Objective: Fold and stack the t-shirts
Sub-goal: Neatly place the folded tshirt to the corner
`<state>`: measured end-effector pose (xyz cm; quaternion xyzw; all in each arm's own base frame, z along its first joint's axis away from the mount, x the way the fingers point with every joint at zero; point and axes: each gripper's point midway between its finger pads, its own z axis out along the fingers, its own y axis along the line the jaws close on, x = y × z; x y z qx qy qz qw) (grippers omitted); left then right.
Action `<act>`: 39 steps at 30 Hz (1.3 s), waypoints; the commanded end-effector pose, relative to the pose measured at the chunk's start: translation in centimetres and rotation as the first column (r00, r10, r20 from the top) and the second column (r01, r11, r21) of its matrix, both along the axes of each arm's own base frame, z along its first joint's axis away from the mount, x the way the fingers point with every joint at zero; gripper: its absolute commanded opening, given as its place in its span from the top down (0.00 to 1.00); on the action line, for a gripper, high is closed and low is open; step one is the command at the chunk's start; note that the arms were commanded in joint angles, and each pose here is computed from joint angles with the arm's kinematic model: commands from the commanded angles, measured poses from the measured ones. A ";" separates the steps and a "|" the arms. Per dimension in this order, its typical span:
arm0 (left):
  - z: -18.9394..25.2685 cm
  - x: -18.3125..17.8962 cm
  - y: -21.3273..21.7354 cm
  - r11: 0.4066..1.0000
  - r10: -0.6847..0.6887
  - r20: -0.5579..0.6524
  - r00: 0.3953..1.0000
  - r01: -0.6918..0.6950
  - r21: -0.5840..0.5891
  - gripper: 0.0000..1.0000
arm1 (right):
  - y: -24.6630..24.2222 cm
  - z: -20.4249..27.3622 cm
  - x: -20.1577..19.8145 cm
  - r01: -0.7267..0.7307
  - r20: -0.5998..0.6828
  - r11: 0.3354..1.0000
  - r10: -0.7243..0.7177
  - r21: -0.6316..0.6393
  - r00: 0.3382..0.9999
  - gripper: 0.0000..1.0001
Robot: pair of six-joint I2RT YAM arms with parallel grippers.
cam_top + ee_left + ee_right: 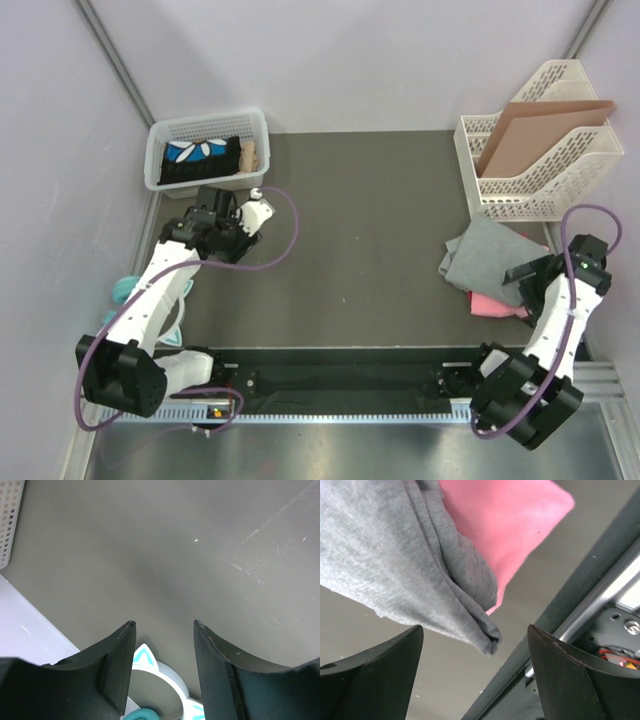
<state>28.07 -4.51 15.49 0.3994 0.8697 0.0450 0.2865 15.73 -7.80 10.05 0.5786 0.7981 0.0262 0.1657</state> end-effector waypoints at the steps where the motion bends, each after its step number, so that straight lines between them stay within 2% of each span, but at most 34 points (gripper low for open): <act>1: 1.7 1.1 -0.3 1.000 -0.004 0.032 0.999 0.005 -0.011 0.45 | -2.7 3.4 2.0 0.057 0.038 0.996 -0.054 -0.073 0.998 0.16; 6: 2.5 1.2 -0.2 1.000 -0.006 0.043 0.999 0.006 -0.005 0.45 | -5.1 8.6 7.0 0.063 0.182 0.994 -0.045 -0.094 0.982 0.14; 9: 2.4 1.1 -0.1 1.000 0.002 0.028 1.000 -0.001 -0.001 0.45 | -7.0 9.5 8.6 0.090 0.203 0.988 -0.064 -0.121 0.977 0.14; 13: 2.5 1.1 0.1 1.000 0.007 0.030 1.000 -0.008 0.007 0.45 | -9.3 8.3 9.2 0.117 0.147 0.980 -0.093 -0.164 0.985 0.16; 19: 2.3 1.3 0.0 1.000 0.014 0.015 1.000 -0.015 0.007 0.45 | -10.2 3.5 9.0 0.129 0.064 0.983 -0.122 -0.133 0.990 0.23; 24: 2.2 1.1 0.0 1.000 0.017 0.007 1.000 -0.017 0.007 0.45 | -11.1 0.8 8.5 0.154 0.003 0.982 -0.155 -0.110 0.988 0.35; 33: 2.0 0.4 0.8 0.999 0.031 0.006 1.000 -0.031 0.037 0.45 | -12.2 -0.5 9.4 0.183 -0.021 0.980 -0.185 -0.075 0.982 0.41; 39: 1.3 -0.3 0.8 0.999 0.026 -0.011 1.000 -0.026 0.033 0.45 | -13.0 -1.0 10.2 0.199 -0.022 0.977 -0.201 -0.073 0.979 0.49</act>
